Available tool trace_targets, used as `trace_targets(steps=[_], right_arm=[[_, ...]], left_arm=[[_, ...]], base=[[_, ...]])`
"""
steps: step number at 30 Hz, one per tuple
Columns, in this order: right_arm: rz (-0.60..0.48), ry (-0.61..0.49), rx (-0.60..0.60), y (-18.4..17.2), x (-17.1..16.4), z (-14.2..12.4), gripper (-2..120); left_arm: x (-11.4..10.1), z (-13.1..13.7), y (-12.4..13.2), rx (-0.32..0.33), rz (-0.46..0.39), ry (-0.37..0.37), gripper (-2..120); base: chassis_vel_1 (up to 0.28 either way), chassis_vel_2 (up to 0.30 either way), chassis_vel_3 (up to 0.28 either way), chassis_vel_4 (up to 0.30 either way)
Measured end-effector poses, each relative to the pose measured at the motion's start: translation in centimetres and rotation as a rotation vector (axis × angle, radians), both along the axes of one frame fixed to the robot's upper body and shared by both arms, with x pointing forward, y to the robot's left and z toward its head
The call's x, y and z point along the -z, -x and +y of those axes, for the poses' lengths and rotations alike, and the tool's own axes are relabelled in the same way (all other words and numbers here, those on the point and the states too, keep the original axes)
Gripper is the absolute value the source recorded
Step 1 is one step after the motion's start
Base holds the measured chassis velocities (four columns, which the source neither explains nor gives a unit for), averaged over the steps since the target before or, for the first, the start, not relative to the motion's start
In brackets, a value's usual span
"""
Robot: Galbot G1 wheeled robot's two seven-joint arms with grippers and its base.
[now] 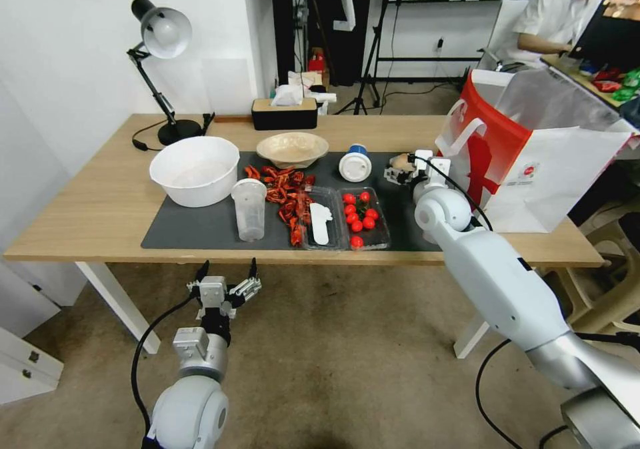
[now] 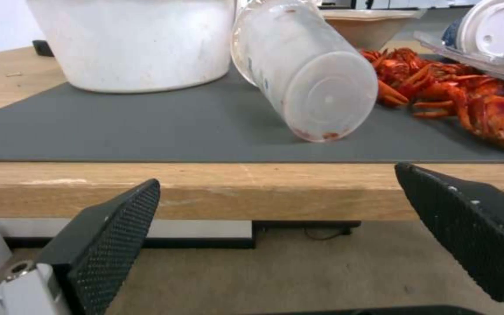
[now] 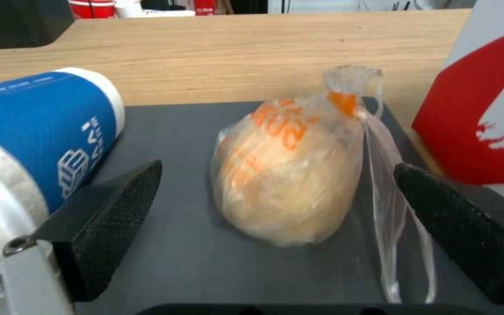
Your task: Pick up the trash from the table and place it into the takeout bag.
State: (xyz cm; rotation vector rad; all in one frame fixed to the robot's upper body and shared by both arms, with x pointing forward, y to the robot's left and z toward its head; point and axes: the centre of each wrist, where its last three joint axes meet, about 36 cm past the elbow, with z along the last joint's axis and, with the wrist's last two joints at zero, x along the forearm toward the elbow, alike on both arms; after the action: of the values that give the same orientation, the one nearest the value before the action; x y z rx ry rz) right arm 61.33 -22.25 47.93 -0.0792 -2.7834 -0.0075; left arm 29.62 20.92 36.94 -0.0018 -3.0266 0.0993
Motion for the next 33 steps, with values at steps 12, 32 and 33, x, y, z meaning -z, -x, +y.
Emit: trace_targets(steps=[12, 32, 33], right_arm=[[0.048, 0.043, 0.027, -1.7, 0.0, 0.4, 100], [0.082, 0.08, 0.058, -3.6, 0.0, 0.9, 100], [0.083, 0.084, 0.064, -3.8, 0.0, 0.9, 100]], left_arm=[[0.1, 0.4, -0.1, 0.033, 0.013, -0.015, 100], [0.3, 2.0, -0.3, 0.078, 0.017, -0.071, 100], [0.3, 1.9, -0.3, 0.078, 0.018, -0.068, 100]], base=[[0.0, 0.0, 0.0, 0.0], [0.0, 0.0, 0.0, 0.0], [0.0, 0.0, 0.0, 0.0]])
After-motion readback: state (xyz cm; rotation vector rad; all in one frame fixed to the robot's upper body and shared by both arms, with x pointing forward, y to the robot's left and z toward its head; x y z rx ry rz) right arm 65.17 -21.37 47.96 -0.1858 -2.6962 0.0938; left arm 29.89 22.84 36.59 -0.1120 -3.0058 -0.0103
